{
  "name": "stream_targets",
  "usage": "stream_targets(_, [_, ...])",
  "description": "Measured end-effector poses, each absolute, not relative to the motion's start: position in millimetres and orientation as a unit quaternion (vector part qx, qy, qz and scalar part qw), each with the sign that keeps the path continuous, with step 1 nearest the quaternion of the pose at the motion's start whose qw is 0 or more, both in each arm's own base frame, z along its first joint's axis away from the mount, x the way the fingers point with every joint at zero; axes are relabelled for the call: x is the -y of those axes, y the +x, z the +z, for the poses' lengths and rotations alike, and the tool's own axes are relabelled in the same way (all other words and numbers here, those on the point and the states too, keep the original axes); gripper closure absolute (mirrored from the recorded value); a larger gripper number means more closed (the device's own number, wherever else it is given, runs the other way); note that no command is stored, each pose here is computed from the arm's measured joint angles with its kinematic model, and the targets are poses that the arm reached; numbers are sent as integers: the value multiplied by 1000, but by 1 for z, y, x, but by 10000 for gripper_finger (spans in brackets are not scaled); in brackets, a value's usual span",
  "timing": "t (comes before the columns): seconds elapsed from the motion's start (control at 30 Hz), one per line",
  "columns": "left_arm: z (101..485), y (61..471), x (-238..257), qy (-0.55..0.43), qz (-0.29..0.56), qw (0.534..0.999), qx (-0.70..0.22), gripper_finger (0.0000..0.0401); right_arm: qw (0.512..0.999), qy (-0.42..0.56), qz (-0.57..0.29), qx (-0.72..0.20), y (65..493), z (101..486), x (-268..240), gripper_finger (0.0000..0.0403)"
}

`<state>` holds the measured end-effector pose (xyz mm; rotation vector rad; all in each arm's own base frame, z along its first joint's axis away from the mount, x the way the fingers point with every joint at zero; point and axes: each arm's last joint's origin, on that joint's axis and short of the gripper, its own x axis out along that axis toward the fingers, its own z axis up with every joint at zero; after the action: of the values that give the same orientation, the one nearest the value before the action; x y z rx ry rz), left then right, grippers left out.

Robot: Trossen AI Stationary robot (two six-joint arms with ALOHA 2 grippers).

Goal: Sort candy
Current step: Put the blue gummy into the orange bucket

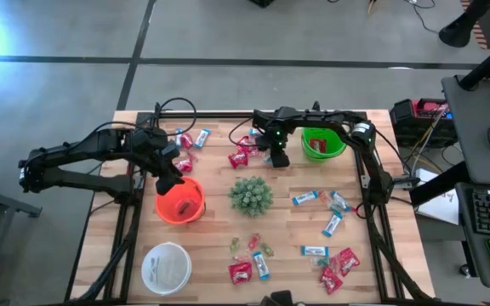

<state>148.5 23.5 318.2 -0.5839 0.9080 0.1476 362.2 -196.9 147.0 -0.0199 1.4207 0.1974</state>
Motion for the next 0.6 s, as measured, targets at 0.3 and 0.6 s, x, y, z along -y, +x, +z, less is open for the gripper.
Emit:
stream_targets(0.3, [318,149,-24,-278,70,855,-432,262,749,5,70,-659,361,146,198,359])
stream_targets(0.6, [318,148,-24,-281,72,854,-432,262,743,24,53,-667,355,167,195,393])
